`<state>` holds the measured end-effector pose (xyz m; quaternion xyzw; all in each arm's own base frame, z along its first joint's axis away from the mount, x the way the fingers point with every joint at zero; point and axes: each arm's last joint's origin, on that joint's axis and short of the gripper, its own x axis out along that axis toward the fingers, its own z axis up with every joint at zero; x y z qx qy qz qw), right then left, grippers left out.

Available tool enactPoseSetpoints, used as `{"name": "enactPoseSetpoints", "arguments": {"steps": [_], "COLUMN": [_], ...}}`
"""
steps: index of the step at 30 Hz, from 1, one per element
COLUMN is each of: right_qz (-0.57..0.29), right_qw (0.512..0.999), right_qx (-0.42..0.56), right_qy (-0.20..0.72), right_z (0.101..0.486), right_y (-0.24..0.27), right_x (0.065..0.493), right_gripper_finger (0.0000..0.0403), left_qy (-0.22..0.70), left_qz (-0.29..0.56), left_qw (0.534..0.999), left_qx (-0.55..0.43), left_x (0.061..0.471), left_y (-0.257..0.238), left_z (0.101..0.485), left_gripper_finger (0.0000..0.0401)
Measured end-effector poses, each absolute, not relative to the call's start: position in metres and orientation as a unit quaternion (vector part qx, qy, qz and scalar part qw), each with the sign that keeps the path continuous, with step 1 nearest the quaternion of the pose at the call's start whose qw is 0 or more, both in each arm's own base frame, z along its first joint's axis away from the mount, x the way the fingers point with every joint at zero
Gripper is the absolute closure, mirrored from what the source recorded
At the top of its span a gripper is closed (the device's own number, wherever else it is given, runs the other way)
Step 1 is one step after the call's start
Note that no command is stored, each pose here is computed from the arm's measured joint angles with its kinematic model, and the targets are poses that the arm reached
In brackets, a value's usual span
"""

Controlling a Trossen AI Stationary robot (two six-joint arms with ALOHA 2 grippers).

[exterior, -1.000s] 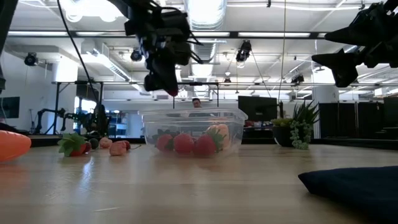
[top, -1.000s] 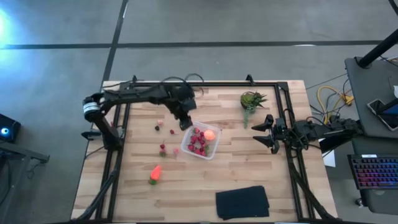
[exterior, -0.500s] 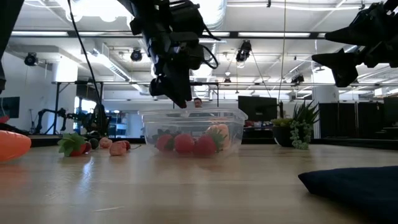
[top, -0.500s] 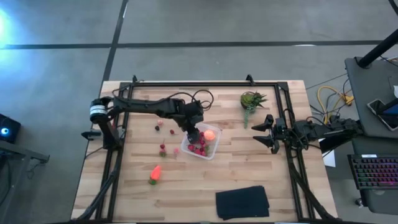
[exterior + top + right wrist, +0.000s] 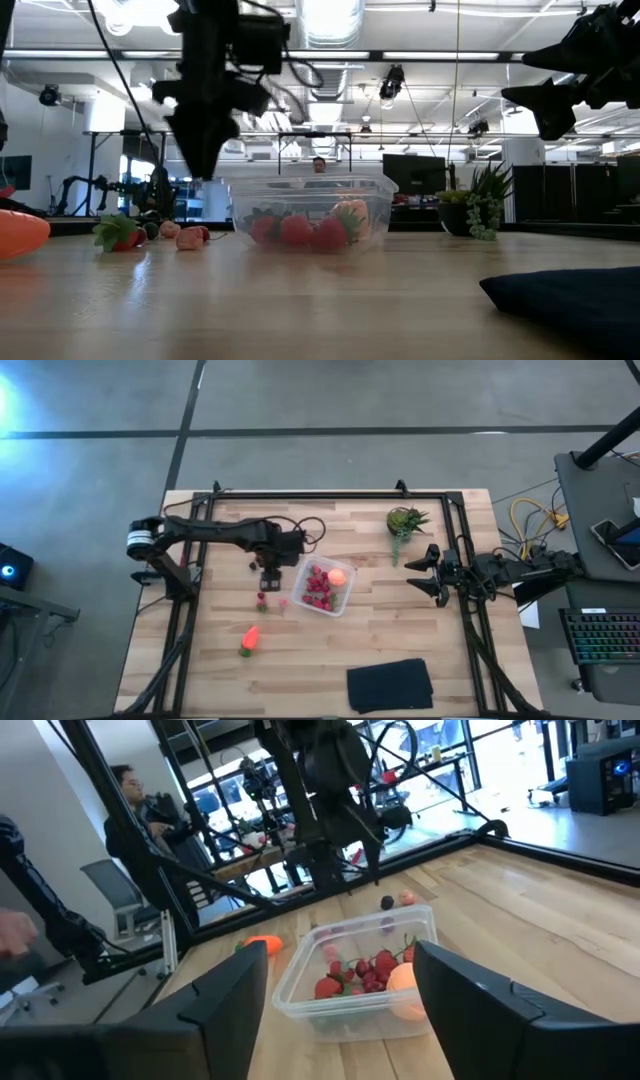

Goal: Pick and placing Produce into tupperware
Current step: Put the red cherry into the transparent bin

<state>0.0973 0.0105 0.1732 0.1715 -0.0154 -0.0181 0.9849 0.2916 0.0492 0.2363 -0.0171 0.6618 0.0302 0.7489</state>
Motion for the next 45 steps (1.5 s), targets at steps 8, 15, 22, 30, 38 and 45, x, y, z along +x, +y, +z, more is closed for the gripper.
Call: {"name": "enactPoseSetpoints", "arguments": {"steps": [8,15,22,30,38,45], "right_qz": [-0.018,-0.018,-0.018,-0.018,-0.018,-0.018], "right_qw": [0.985,0.985,0.985,0.985,0.985,0.985], "right_qx": [0.172,0.171,0.171,0.171,0.171,0.171], "right_qy": [-0.016,-0.015,-0.015,-0.016,-0.016,-0.015], "right_z": [0.173,0.173,0.173,0.173,0.173,0.173], "right_y": [0.011,0.011,0.011,0.01,0.011,0.011], "right_x": [0.097,0.097,0.097,0.097,0.097,0.097], "right_gripper_finger": [0.0157,0.016,0.0157,0.0161,0.0156,0.0161], "left_qy": [0.65,0.616,0.608,0.588,0.595,0.602], "left_qz": [0.025,0.016,0.024,0.026,0.025,0.026], "left_qw": [0.759,0.784,0.79,0.803,0.798,0.793], "left_qx": [0.043,0.068,0.074,0.094,0.092,0.089], "left_x": [0.267,0.258,0.256,0.262,0.259,0.254], "left_y": [0.047,0.046,0.046,0.051,0.053,0.053], "left_z": [0.199,0.177,0.172,0.17,0.163,0.156], "left_gripper_finger": [0.0214,0.0214,0.0214,0.0214,0.0214,0.0214]}}
